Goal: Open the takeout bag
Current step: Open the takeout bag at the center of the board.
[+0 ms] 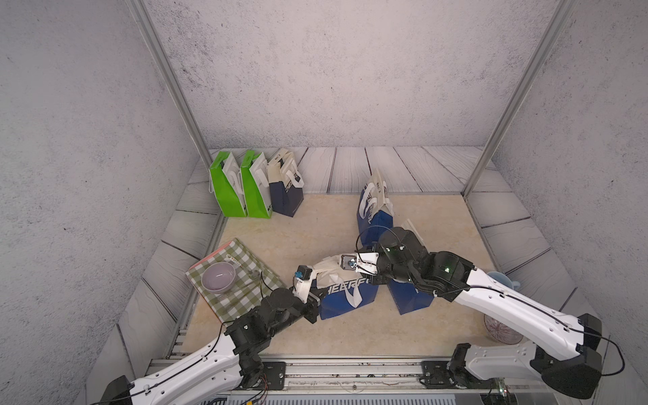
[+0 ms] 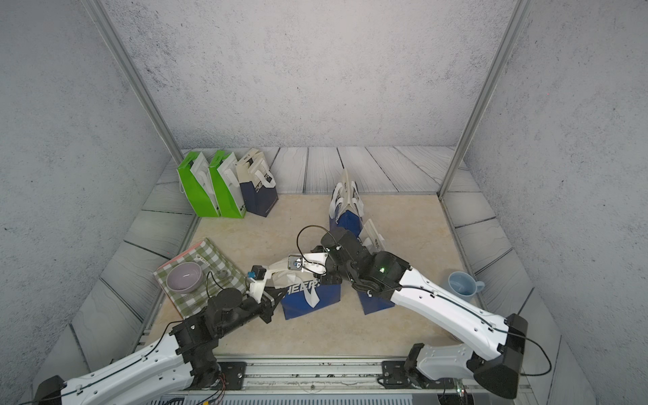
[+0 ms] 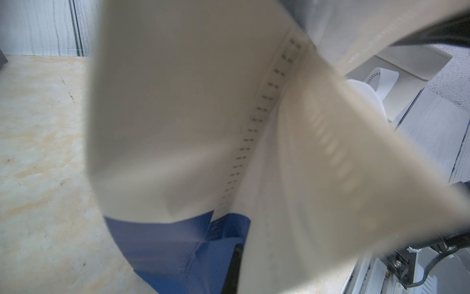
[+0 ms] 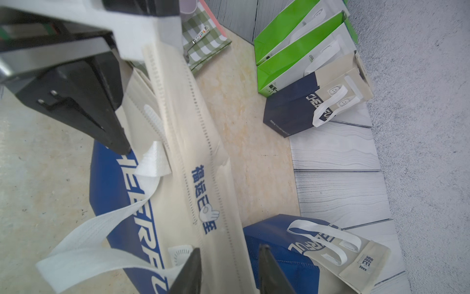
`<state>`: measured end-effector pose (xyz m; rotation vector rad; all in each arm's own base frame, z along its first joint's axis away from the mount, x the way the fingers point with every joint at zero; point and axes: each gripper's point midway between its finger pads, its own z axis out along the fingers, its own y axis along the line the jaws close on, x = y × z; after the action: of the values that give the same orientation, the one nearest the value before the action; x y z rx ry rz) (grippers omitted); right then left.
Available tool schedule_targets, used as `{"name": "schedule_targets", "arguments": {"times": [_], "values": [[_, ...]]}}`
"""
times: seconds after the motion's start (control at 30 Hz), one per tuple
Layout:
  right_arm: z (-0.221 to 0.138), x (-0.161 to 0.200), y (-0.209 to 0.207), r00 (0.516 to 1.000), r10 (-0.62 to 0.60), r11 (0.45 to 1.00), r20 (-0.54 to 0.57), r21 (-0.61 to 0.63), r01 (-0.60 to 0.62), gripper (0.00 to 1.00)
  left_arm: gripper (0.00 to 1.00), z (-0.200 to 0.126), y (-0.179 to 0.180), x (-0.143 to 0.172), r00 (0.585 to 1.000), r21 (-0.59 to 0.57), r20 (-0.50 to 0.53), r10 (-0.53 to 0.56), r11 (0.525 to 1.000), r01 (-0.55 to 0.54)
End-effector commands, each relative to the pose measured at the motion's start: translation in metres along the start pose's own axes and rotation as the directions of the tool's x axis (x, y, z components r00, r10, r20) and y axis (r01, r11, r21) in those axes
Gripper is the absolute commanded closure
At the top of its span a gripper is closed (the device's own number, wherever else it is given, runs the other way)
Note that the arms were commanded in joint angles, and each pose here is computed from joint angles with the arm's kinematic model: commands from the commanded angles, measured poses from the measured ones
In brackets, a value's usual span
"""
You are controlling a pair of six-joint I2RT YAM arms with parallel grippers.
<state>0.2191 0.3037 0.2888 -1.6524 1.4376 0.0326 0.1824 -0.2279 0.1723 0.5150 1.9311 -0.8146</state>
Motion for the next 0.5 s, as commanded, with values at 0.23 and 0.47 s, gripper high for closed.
{"name": "schedule_targets", "arguments": {"times": [0.23, 0.47], "values": [[0.015, -0.004, 0.013, 0.998, 0.038, 0.999, 0.05, -0.016, -0.037, 0.61, 1.0, 0.0, 0.004, 0.01, 0.999, -0.017, -0.044, 0.011, 1.0, -0.011], [0.017, -0.003, 0.017, 0.998, 0.02, 1.0, 0.052, -0.008, -0.02, 0.61, 1.0, 0.0, 0.004, 0.009, 0.999, -0.016, -0.042, 0.01, 1.0, -0.01]]}}
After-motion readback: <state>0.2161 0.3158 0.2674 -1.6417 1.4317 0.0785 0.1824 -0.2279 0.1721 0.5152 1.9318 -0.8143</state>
